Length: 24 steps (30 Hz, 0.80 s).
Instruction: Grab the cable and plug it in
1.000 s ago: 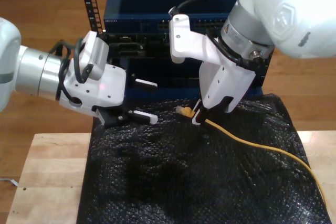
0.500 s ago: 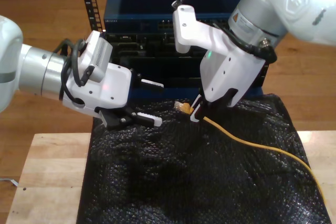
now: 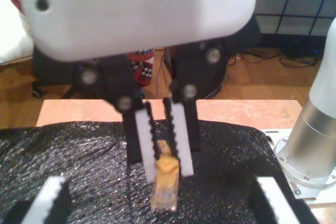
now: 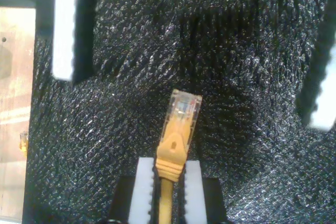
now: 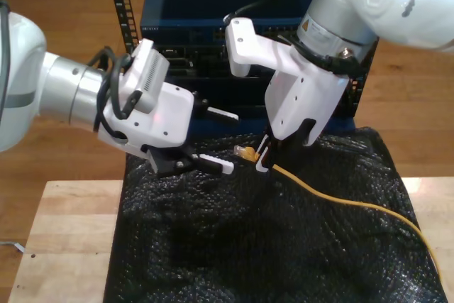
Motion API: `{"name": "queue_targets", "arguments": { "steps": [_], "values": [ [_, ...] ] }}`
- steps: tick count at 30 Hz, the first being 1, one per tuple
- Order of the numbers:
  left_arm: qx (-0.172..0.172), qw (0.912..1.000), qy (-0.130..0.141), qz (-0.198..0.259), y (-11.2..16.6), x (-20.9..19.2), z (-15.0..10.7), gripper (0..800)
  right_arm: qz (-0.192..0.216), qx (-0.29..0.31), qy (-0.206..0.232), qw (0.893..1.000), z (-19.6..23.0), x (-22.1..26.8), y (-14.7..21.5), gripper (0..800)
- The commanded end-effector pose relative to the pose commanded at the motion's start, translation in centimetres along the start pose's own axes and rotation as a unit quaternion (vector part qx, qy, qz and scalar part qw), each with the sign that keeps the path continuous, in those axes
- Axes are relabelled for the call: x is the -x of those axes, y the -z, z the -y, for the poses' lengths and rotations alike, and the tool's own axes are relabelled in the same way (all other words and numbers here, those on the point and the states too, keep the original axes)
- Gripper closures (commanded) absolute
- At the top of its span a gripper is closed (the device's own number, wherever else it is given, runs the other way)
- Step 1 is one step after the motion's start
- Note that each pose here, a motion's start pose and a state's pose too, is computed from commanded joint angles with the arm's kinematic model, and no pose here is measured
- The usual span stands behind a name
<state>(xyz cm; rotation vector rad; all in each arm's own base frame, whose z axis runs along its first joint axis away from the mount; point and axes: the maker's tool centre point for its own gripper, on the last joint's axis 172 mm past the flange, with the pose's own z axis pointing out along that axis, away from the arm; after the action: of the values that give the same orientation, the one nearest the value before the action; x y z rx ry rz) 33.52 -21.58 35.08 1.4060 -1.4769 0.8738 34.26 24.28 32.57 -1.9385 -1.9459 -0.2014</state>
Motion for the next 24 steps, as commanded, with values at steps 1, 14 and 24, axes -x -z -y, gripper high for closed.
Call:
{"name": "queue_targets", "arguments": {
  "steps": [1, 14, 24],
  "values": [
    [-0.001, 1.0, 0.001, 0.0, 0.01, 0.02, 0.04, 46, -0.001, 0.002, -0.003, 1.0, -0.16, 0.16, 0.16, 796],
    [-0.002, 0.9992, 0.039, -0.001, -0.13, 0.53, 0.19, 216, -0.003, 0.006, -0.014, 1.0, -0.64, 0.98, 0.51, 793],
    [-0.002, 0.9988, 0.048, 0.0, -0.17, 0.6, 0.26, 355, -0.002, 0.003, -0.012, 1.0, -0.5, 0.84, 0.29, 792]
  ]
}}
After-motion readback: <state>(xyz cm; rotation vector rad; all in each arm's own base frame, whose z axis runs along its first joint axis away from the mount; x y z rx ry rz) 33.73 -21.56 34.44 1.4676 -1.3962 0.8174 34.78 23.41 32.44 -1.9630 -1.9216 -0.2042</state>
